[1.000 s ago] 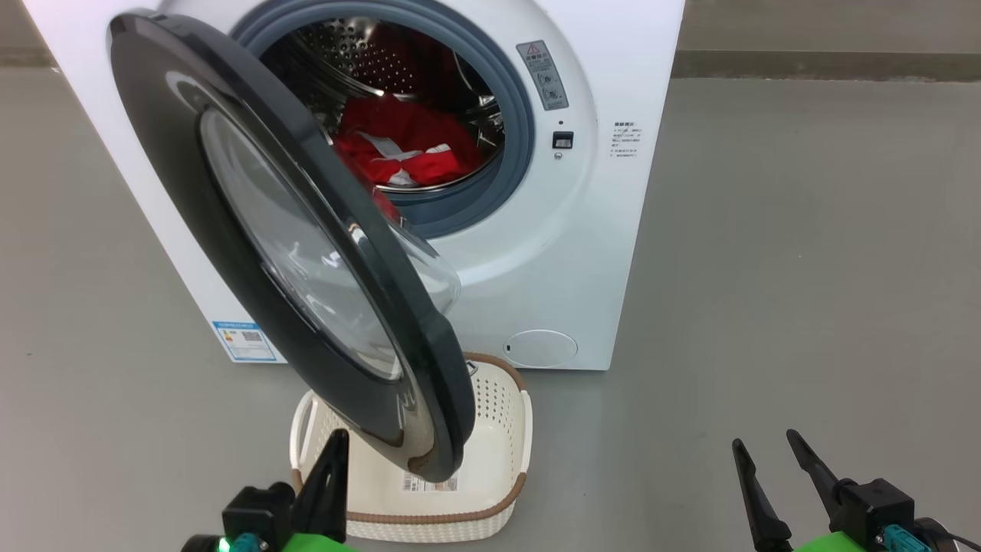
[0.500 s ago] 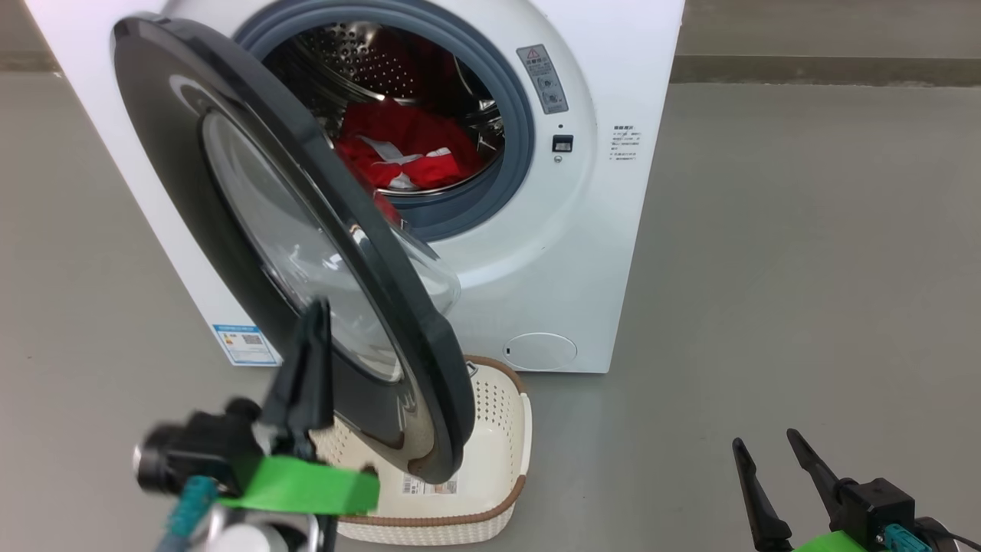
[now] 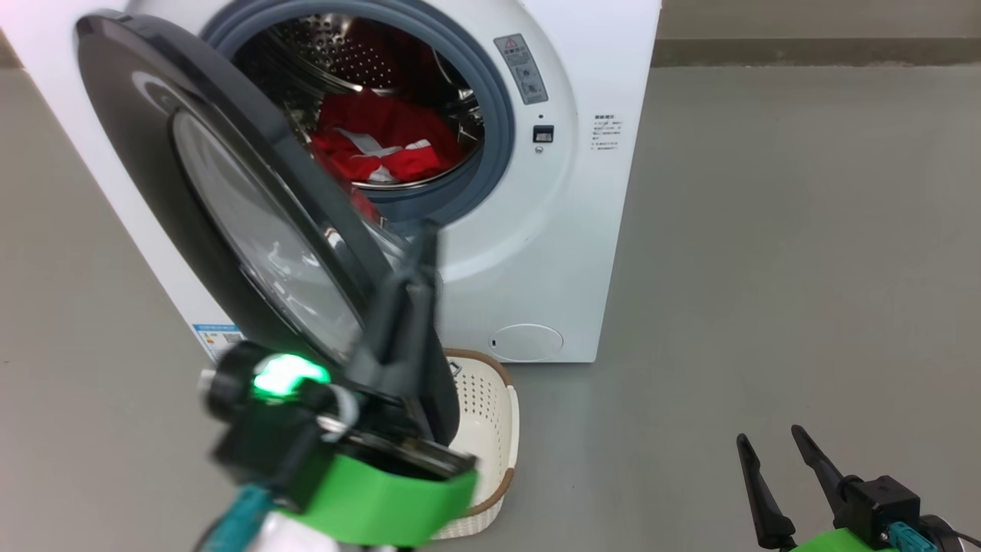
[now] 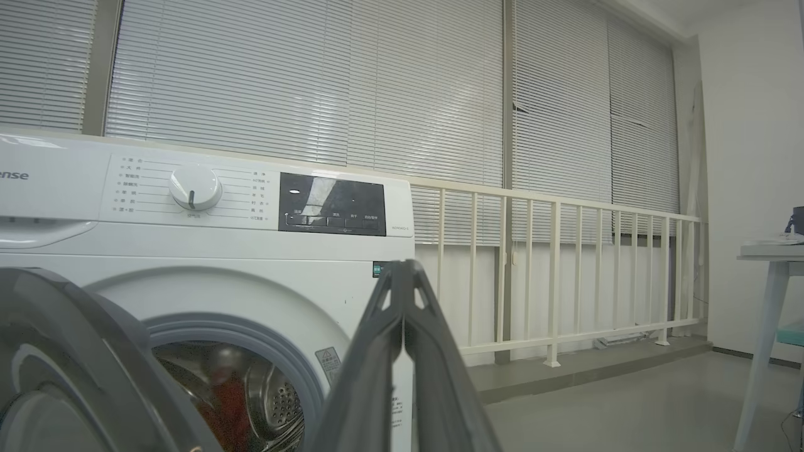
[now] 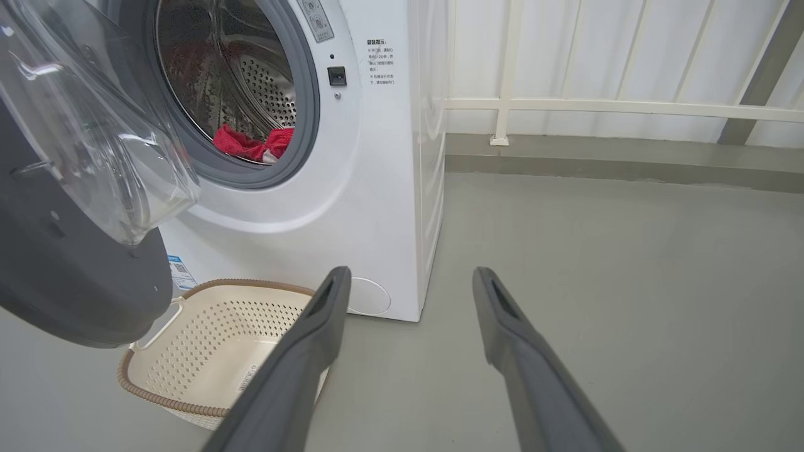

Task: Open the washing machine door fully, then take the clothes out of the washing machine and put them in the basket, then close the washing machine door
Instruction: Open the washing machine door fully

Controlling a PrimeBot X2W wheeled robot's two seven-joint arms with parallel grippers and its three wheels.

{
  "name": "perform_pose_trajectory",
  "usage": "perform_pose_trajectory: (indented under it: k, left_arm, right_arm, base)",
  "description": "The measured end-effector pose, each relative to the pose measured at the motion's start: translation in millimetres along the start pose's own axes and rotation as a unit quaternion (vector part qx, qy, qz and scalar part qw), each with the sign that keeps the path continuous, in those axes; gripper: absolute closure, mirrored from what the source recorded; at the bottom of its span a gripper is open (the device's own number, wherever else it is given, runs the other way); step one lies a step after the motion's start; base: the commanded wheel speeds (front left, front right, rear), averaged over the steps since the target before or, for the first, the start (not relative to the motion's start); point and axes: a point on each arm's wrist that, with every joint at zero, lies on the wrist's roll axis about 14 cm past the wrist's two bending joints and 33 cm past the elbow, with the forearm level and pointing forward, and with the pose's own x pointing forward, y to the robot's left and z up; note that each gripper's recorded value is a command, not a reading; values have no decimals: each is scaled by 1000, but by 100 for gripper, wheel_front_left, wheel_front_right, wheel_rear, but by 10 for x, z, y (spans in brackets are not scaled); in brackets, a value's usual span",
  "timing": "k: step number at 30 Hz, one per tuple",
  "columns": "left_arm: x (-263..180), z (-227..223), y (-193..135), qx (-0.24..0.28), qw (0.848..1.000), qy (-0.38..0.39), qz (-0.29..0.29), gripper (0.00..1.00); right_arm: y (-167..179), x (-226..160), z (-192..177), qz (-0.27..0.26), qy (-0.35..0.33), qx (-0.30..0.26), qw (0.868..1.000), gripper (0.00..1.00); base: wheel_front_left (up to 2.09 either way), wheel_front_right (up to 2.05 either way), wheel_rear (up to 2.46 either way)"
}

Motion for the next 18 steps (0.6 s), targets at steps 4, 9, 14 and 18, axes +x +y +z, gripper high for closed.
perform_pose_trajectory:
  k: [4, 9, 14, 18]
  left_arm:
    - [-24, -194, -313, -41, 997, 45, -40, 100]
    - [-147, -571, -567, -85, 986, 128, -69, 100]
    - [-323, -974, -595, -93, 972, 208, -59, 100]
    - [-510, -1233, -515, -90, 962, 257, -38, 100]
  right_arm:
    - [-27, -8, -20, -4, 3, 1, 1000, 0]
    - [-36, -6, -38, -6, 6, 2, 1000, 0]
    - [-57, 12, -60, -10, 9, 3, 1000, 0]
    - [-52, 36, -69, -9, 11, 4, 1000, 0]
  base:
    - [0, 0, 0]
    - [0, 0, 0]
    - [0, 0, 0]
    - [0, 0, 0]
